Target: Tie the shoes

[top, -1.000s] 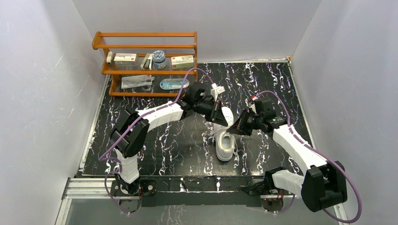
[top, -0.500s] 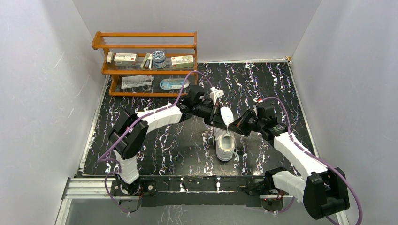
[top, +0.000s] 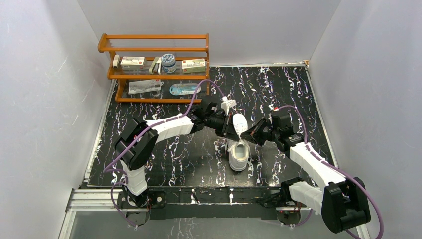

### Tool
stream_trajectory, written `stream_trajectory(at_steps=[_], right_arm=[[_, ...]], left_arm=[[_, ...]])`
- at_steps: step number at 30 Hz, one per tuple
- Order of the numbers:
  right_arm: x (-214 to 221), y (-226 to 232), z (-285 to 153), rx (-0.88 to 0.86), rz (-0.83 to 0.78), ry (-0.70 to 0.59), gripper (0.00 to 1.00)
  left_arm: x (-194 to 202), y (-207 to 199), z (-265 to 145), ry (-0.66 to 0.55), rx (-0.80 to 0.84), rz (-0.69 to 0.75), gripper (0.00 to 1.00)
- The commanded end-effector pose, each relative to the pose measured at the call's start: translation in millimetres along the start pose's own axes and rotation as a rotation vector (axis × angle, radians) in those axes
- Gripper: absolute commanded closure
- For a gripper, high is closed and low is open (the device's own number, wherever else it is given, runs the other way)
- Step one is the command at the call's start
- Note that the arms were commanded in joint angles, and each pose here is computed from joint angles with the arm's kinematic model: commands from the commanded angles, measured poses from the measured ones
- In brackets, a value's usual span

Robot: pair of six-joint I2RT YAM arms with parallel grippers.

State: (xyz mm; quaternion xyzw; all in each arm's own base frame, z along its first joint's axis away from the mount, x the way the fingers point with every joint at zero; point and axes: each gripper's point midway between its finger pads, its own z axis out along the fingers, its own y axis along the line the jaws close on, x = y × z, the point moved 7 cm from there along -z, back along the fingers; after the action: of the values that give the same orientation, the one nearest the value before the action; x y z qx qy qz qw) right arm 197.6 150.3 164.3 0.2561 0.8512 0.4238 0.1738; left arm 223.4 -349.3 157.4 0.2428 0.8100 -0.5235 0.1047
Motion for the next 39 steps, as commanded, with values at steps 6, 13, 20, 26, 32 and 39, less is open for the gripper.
stream_trajectory(at_steps=[6, 13, 20, 26, 32, 39], right_arm=[[-5.2, 12.2, -13.0, 0.038, -0.134, -0.019, 0.79], [-1.2, 16.7, -31.7, 0.114, -0.165, 0.008, 0.61], [0.0, 17.1, -23.7, 0.092, -0.147, 0.053, 0.63], [-0.9, 13.3, -14.4, 0.072, -0.137, 0.058, 0.68], [-4.4, 8.3, -11.9, 0.099, -0.151, 0.027, 0.95], [-5.2, 1.3, -12.1, 0.099, -0.19, -0.008, 1.0]], left_arm=[[6.1, -4.7, 1.7, -0.01, 0.022, 0.007, 1.0], [8.9, -4.0, 0.0, -0.008, 0.019, 0.016, 1.0], [5.9, -6.4, 0.4, -0.008, 0.029, 0.02, 1.0], [5.7, -7.6, 1.2, -0.003, 0.036, 0.014, 1.0], [5.2, -9.9, -2.3, -0.002, 0.019, 0.026, 1.0], [-10.9, -35.8, -35.7, -0.053, -0.103, 0.147, 0.74]])
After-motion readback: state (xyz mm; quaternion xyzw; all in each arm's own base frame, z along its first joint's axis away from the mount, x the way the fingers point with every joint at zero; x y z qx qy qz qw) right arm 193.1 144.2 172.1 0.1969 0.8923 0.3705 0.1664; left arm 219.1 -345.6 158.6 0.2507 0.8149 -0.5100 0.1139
